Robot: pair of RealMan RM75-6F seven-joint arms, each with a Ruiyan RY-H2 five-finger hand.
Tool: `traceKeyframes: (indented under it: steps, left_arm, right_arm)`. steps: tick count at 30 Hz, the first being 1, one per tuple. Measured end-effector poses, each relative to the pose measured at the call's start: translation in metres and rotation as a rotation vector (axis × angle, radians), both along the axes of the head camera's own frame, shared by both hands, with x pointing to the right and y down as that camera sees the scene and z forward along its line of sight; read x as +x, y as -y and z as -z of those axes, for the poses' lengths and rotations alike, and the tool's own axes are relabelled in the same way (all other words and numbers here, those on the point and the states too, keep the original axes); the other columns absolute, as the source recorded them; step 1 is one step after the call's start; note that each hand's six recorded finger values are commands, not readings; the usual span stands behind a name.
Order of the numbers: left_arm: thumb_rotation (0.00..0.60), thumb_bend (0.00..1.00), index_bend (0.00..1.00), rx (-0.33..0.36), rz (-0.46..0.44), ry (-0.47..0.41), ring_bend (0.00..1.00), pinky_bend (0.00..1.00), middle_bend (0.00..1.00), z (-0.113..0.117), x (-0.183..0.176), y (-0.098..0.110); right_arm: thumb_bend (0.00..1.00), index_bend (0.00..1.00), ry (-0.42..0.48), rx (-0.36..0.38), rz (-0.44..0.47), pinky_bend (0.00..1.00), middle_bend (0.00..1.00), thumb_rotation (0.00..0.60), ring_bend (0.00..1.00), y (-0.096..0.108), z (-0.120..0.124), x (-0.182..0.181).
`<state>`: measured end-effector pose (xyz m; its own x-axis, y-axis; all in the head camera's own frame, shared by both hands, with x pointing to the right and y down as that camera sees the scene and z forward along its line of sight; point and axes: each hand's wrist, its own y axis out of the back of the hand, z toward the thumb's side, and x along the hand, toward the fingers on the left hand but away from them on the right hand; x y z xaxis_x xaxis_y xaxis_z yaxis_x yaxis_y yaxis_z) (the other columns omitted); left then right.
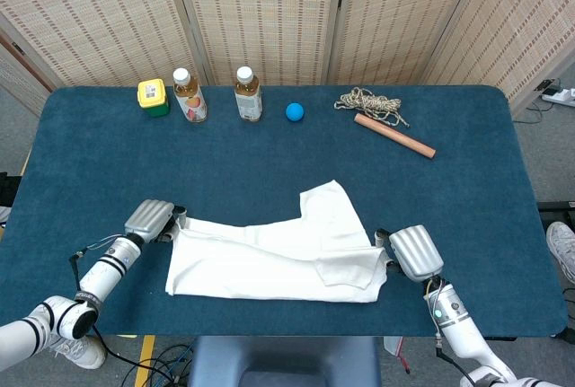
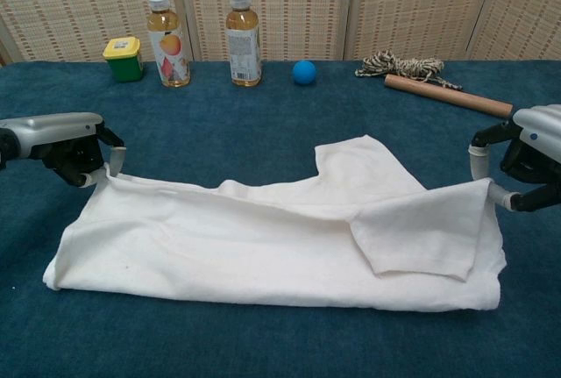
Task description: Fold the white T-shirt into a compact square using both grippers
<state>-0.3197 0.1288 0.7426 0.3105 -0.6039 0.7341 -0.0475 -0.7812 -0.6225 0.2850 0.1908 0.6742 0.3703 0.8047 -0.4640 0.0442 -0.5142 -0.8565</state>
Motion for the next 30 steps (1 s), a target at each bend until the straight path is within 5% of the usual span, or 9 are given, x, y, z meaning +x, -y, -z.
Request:
traceKeyframes:
  steps: [20,30]
  left_arm:
    - [0.600,0.58,0.54,-0.023,0.049,0.041,0.86,1.00,0.96,-0.015,-0.004,0.005]
    - [0.600,0.58,0.38,-0.036,0.063,0.054,0.86,1.00,0.96,-0.015,-0.008,0.004]
  right_arm:
    - [0.62,0.88,0.076,0.095,-0.004,1.00,1.00,0.600,1.00,0.022,-0.021,-0.007]
    - [0.62,0.88,0.076,0.103,0.019,1.00,1.00,0.600,1.00,0.035,-0.038,-0.022]
